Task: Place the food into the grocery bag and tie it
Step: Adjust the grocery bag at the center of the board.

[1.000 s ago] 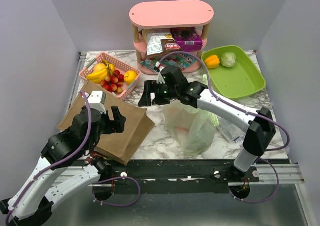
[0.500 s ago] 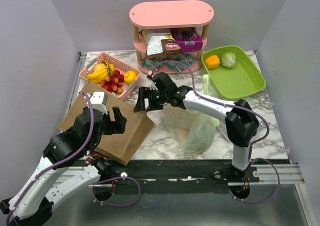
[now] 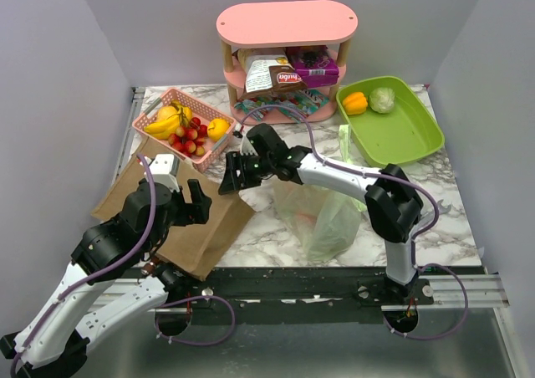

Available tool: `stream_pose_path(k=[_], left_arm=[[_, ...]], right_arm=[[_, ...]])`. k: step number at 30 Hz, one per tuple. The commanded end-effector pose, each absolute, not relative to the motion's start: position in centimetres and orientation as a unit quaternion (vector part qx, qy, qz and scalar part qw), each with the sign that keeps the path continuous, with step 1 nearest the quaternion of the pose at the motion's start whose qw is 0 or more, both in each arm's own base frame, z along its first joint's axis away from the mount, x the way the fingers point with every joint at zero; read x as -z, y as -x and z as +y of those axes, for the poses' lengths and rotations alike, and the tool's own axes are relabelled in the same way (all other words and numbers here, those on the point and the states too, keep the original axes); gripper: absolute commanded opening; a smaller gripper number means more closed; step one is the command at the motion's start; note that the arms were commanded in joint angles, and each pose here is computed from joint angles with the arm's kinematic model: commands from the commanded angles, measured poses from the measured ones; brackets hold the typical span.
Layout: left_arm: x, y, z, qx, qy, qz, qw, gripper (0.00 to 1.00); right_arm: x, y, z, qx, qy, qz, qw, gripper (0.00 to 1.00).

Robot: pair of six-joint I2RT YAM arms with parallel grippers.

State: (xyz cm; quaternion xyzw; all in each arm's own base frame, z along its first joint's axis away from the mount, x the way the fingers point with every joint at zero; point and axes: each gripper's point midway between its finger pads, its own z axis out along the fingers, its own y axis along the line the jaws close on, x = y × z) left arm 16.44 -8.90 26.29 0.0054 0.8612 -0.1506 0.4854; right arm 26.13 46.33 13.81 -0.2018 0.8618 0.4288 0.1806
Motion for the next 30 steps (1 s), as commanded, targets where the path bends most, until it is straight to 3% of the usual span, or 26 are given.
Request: stream_pose_path(k=[1,7,10,24,30], left_arm=[[-26.3,-16.3,-9.0,0.158,-0.011,0.86,0.485,0.85],[-26.5,-16.1,-9.0,0.164,-0.006,0.858,0.486,0.85],[-26.7,-15.9,-9.0,0.169,-0.004,0.856,0.488,0.85],[-28.8,-15.5,-9.1,0.2,-0.002,0.838,0.508,0.84],[-29.5,-15.6,-9.1,0.21,0.006,0.828,0.519,0.84]], right_arm=[[-16.0,-23.6,48.1,-0.484,0.26,0.82,0.163,0.52],[-16.4,-22.3,47.6,-0.503,0.251,0.815,0.14,0.1],[-17.5,-22.3,47.3,-0.501,0.25,0.814,0.152,0.01],[-32.9,-24.7,42.4,-0.424,0.276,0.794,0.335,0.01],[-34.6,-23.4,37.9,-0.385,0.297,0.781,0.392,0.01]])
